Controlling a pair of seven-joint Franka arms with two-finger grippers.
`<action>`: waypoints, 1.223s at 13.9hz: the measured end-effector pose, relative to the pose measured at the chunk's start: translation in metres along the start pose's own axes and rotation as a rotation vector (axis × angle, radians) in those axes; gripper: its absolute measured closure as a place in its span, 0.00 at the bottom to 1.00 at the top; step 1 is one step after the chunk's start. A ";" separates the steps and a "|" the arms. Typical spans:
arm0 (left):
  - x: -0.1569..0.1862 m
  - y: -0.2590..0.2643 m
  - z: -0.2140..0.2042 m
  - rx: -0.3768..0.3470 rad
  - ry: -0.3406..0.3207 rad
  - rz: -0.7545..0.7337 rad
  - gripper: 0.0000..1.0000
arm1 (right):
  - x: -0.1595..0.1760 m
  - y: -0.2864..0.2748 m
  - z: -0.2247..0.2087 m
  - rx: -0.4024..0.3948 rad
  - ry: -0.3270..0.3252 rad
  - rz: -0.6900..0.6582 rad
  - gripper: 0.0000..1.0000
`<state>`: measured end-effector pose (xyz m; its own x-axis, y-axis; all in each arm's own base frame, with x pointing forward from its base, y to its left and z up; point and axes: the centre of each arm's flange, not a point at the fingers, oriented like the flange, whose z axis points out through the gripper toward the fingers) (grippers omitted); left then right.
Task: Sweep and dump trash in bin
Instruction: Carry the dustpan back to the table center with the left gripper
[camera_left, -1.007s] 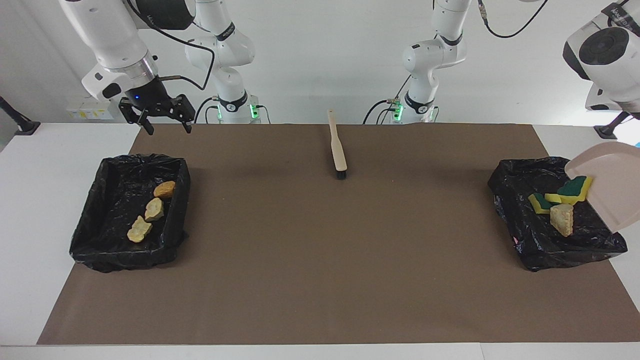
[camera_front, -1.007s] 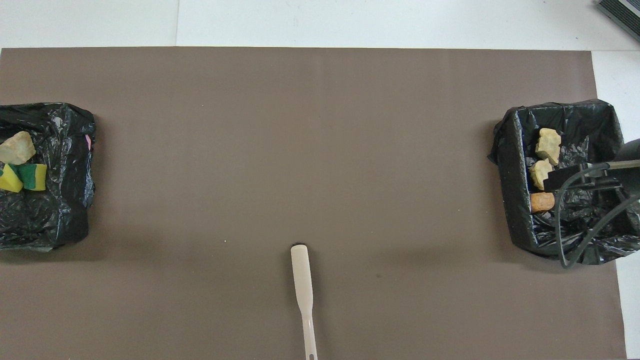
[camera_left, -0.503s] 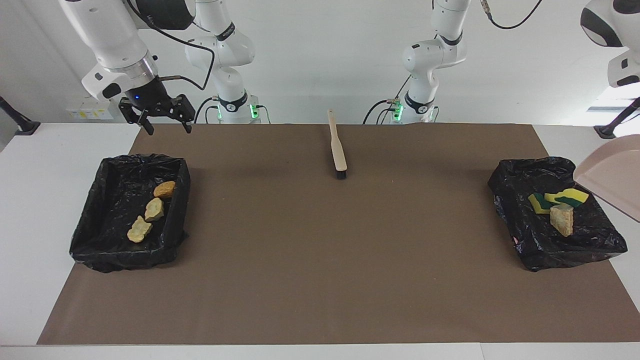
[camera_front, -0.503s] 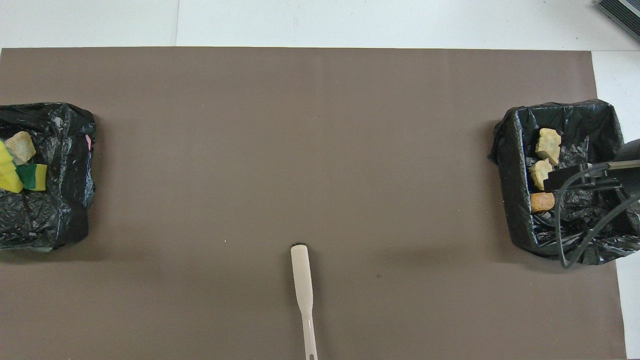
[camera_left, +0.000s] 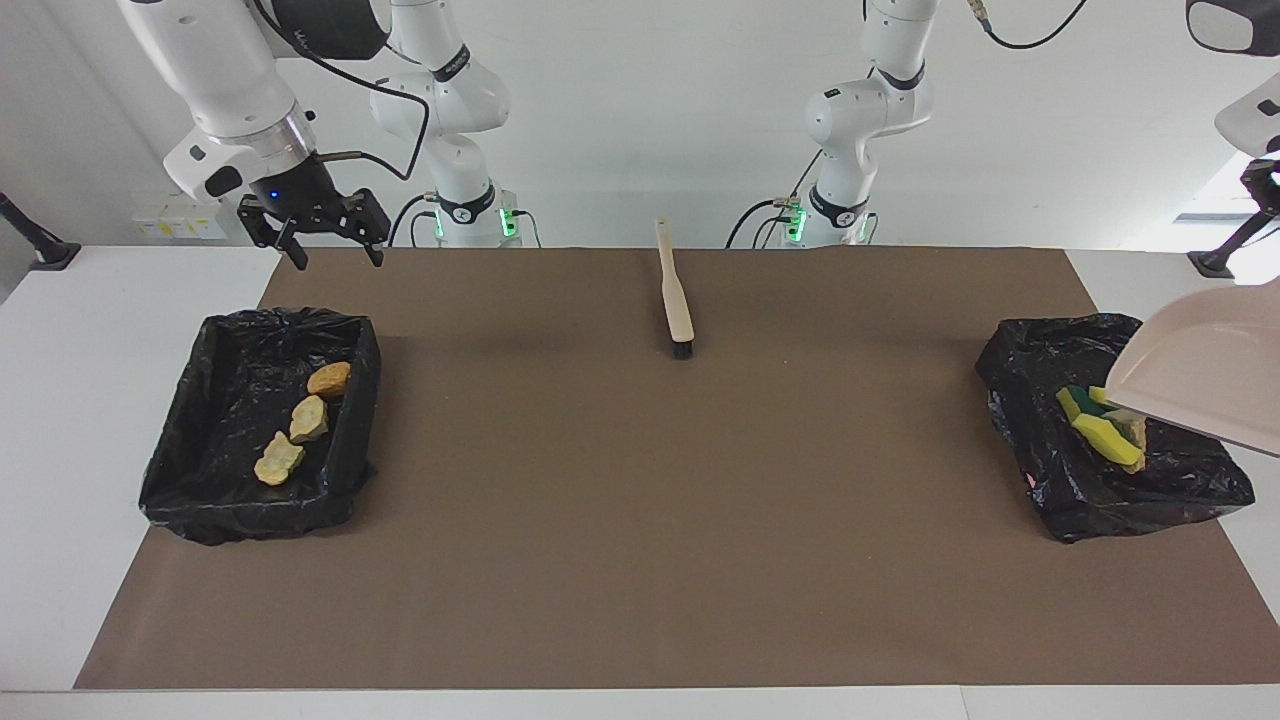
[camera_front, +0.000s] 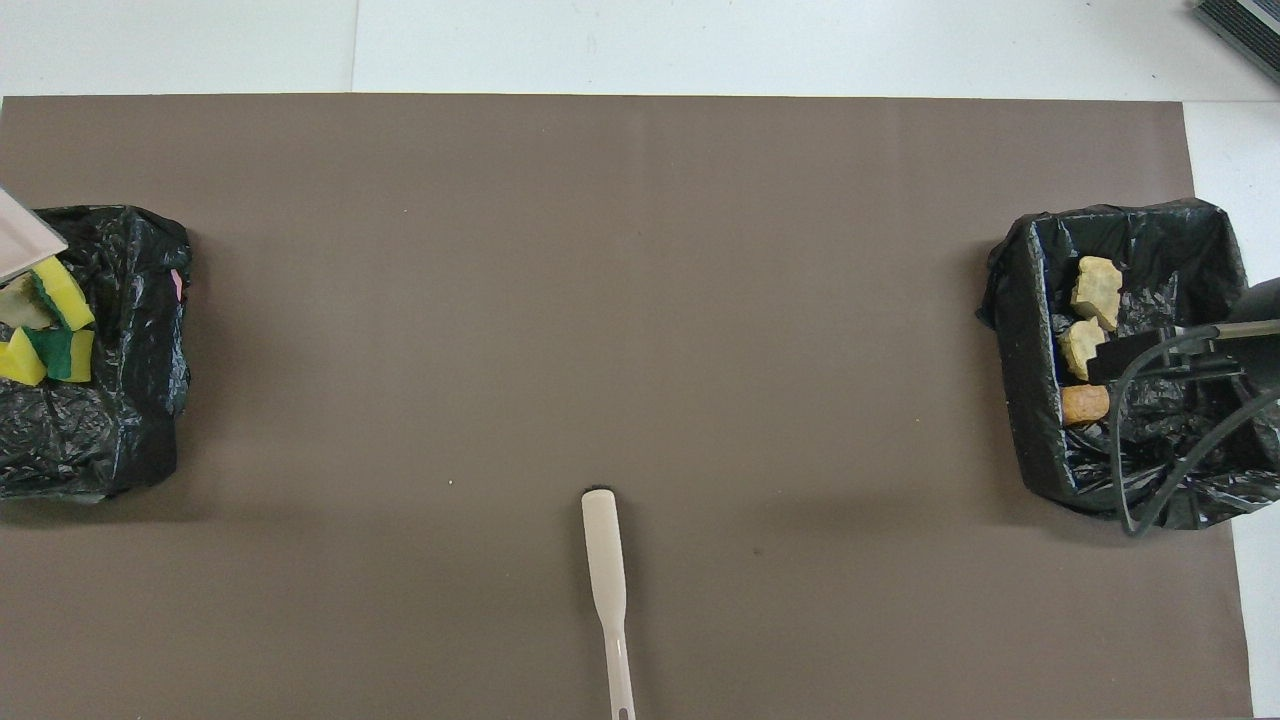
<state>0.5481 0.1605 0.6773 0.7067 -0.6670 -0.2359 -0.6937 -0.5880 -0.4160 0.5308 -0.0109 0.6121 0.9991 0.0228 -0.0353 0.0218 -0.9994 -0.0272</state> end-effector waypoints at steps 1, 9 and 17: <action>0.011 0.012 -0.002 -0.036 0.026 -0.007 0.68 | 0.000 0.000 0.000 0.000 0.000 0.000 0.00; 0.155 0.173 -0.026 -0.278 0.149 -0.096 0.68 | 0.000 0.000 0.000 0.000 0.000 0.000 0.00; 0.311 0.345 -0.051 -0.457 0.231 -0.627 0.68 | 0.000 0.000 0.000 0.000 0.000 0.000 0.00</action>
<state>0.5212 -0.2729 0.5053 0.9712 -0.1998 0.1300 -0.2017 -0.9794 0.0012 0.5308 -0.0109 0.6121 0.9991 0.0228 -0.0353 0.0218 -0.9994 -0.0272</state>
